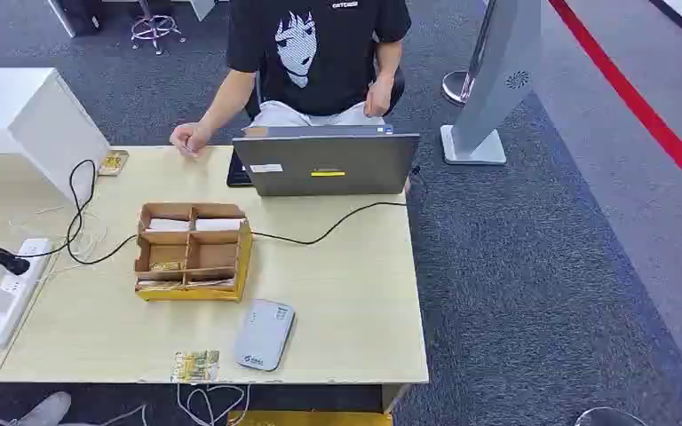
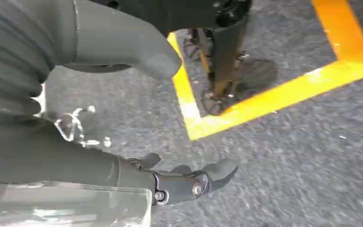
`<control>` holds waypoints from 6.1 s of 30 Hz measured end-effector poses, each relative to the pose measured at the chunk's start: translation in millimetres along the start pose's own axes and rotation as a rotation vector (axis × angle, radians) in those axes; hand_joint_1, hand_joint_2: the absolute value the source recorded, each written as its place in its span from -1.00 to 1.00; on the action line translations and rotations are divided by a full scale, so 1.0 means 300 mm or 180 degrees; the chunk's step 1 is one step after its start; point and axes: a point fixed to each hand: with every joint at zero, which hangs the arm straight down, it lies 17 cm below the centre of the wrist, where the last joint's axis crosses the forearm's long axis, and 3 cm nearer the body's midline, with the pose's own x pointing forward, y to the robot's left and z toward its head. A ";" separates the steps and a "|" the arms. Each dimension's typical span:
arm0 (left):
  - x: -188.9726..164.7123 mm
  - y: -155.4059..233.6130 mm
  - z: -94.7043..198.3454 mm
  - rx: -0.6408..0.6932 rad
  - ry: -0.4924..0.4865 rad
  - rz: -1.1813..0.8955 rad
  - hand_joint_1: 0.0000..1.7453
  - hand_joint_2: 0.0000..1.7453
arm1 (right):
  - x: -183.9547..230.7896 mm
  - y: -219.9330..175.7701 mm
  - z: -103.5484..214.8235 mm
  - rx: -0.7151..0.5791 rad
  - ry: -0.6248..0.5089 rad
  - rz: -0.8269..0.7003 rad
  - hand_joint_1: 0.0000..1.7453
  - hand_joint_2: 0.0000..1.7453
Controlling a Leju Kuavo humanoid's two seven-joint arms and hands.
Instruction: Pass the card to the sensor for recognition and then transmit it.
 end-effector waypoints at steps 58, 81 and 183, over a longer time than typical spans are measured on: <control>1.705 -1.495 0.683 0.1163 -0.5945 -0.5863 -1.00 1.00 | 0.054 0.123 0.011 0.0528 0.0153 0.0012 -1.00 1.00; 1.706 -1.670 0.689 0.1138 -0.6168 -0.6335 -1.00 1.00 | 0.049 0.122 0.012 0.0519 0.0142 0.0102 -1.00 1.00; 0.191 -1.334 0.734 -0.1977 -0.5701 -0.5290 1.00 1.00 | 0.007 0.072 0.004 0.0265 0.0266 -0.0092 -1.00 1.00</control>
